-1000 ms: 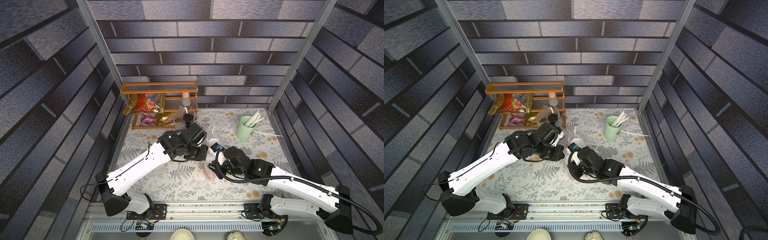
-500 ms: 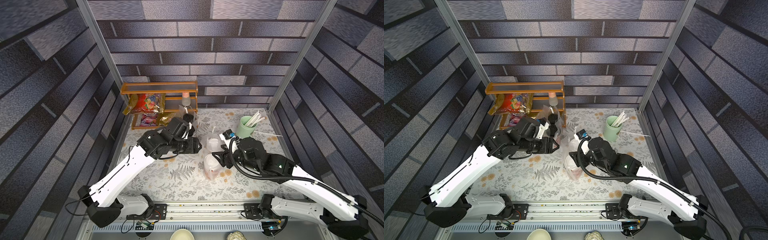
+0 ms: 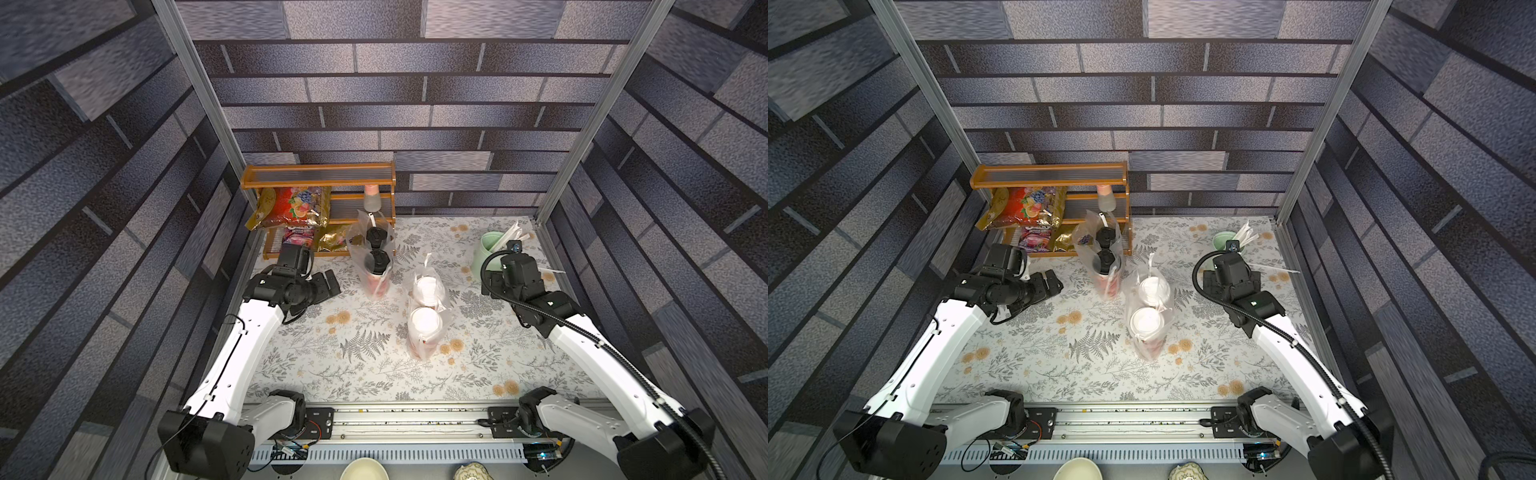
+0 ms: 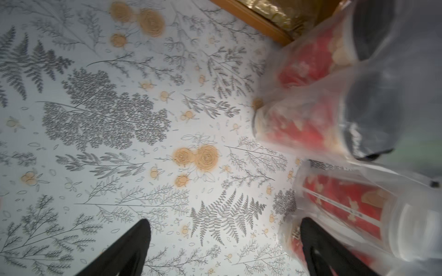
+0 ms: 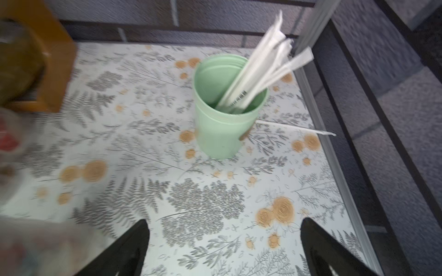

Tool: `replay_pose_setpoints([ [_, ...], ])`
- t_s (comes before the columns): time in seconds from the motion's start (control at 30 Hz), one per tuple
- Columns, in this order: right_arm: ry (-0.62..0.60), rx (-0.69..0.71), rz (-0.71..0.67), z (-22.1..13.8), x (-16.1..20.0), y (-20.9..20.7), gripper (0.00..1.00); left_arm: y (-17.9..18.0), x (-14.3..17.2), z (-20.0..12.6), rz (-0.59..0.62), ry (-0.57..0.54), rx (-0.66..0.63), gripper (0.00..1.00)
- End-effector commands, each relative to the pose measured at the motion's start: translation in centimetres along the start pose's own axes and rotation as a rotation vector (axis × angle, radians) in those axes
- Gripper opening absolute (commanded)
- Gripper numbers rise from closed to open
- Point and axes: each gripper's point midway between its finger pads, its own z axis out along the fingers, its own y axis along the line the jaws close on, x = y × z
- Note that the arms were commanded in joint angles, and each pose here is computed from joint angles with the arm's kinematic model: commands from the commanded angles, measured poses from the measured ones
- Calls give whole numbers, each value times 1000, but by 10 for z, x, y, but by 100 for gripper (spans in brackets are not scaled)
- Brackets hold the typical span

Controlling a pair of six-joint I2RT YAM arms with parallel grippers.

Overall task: Pack milk tea into plastic carrier bags
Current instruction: Reset both arms

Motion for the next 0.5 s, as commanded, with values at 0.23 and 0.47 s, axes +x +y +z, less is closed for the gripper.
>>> replay_pose_setpoints([
  [0.23,-211,146,50,89,33,-30,100,95,-60,40,113,-460,-382,100],
  [0.47,-383,10,116,104,22,-19,100,110,-80,79,164,-623,-301,100],
])
